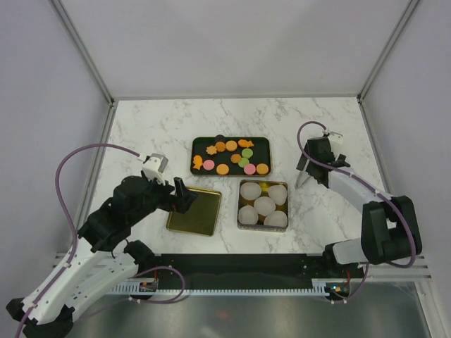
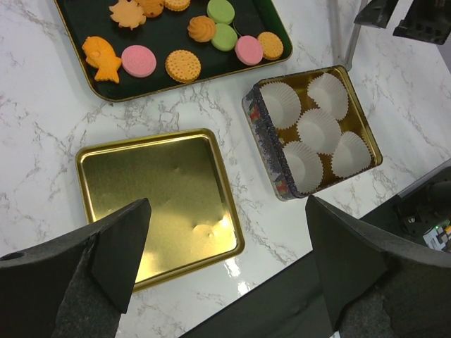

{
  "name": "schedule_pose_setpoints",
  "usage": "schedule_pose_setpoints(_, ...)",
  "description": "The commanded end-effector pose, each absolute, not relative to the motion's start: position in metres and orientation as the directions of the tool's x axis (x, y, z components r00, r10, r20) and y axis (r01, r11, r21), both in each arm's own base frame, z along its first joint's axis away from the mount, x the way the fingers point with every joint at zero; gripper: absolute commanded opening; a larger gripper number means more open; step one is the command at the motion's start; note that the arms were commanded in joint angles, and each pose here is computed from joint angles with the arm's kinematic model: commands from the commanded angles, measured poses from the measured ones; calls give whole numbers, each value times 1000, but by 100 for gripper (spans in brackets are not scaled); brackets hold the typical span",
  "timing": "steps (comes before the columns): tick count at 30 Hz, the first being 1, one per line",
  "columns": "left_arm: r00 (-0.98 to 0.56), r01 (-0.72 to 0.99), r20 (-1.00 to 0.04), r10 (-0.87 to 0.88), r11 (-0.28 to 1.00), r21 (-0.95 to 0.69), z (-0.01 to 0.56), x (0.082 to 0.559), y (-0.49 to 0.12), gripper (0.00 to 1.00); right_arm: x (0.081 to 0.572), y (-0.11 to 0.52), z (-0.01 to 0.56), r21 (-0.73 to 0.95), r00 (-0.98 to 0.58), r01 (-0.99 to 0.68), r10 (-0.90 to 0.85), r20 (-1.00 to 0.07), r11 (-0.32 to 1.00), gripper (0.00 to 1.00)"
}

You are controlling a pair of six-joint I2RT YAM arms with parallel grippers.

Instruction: Pack the cookies

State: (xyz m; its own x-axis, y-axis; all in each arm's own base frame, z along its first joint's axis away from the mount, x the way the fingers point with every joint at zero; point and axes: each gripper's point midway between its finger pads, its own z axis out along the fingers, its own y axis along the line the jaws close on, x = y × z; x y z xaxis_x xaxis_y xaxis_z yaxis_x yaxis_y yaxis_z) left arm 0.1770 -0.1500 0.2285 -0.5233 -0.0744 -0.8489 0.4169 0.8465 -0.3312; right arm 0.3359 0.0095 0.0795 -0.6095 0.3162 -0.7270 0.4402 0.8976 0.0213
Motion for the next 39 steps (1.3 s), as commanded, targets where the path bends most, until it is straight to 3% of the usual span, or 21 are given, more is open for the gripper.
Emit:
schedule_pose_setpoints(1,-520,414,-849,-98,840,-350,232,176,-151,100,367,14,80,85,-568,430,343,-748,899,97)
schedule_pose_setpoints(9,-519,414,-849,-100,840,-352,232,176,-151,100,384,15,35,134,-593,441,401,-698,887,94)
schedule_pose_setpoints(21,-527,405,-845,-93,846,-346,228,178,-151,100,387,16,13,134,-618,463,428,-659,876,83)
schedule_pose_setpoints(28,-530,399,-843,-92,850,-344,227,179,-151,100,385,20,6,140,-638,450,427,-641,882,64)
schedule_pose_setpoints(34,-538,388,-838,-85,858,-336,223,181,-150,100,404,21,69,165,-589,398,389,-709,903,40)
schedule_pose_setpoints(39,-527,368,-844,-99,869,-332,224,182,-146,100,415,32,149,227,-512,302,358,-781,926,40)
